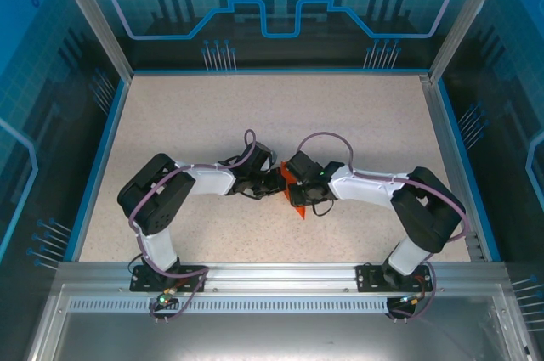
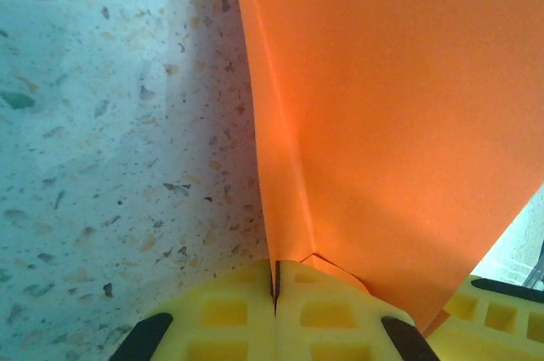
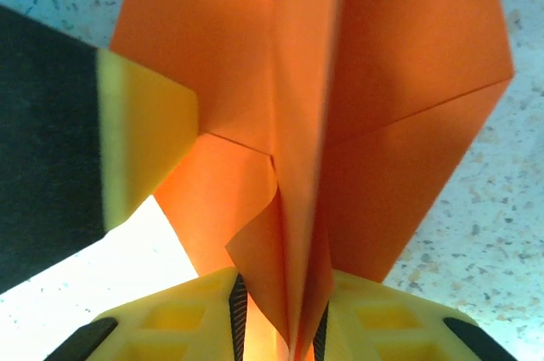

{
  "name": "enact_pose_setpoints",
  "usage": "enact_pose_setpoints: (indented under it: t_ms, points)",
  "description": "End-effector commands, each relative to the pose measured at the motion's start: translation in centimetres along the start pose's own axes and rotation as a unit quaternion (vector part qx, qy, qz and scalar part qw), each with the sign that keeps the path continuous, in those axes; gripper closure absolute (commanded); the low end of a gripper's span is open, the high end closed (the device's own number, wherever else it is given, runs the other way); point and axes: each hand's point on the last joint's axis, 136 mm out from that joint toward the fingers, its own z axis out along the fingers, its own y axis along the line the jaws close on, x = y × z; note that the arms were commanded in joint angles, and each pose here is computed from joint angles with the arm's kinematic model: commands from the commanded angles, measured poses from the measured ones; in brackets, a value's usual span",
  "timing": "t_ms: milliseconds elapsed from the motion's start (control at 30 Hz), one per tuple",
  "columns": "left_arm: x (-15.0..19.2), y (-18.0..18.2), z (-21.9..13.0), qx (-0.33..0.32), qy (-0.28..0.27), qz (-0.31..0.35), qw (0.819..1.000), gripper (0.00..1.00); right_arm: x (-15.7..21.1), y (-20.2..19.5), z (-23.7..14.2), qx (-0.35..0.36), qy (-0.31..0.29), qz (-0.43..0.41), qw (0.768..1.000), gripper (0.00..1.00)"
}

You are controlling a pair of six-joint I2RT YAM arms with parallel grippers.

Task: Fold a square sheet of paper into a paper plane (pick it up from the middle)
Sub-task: Move the paper plane to the center of the table.

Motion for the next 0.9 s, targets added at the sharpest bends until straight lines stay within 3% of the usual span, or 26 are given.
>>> enact_pose_setpoints:
  t_ms: [0, 400, 633, 733, 867]
  points:
    - [0.2, -0.1, -0.7, 0.001, 0.003, -0.001, 1.0, 0.99, 0.8, 0.2, 0.0, 0.017, 0.01, -0.01, 1.0, 0.72]
    - [0.1, 0.0, -0.7, 0.0, 0.002, -0.001, 1.0, 0.99, 0.2, 0.2, -0.2, 0.033, -0.005, -0.009, 0.999, 0.73]
    - [0.2, -0.1, -1.0, 0.0, 0.002, -0.002, 1.0, 0.97, -0.9, 0.7, -0.1, 0.036, -0.013, -0.003, 0.999, 0.83]
    - [0.0, -0.5, -1.5, 0.003, -0.002, -0.006, 1.0, 0.91, -0.6, 0.6, -0.1, 0.035, -0.01, 0.001, 0.999, 0.9]
    - [-0.8, -0.6, -3.0, -0.003, -0.021, -0.02, 1.0, 0.75, -0.8, -0.2, -0.6, 0.055, -0.018, 0.009, 0.998, 0.94]
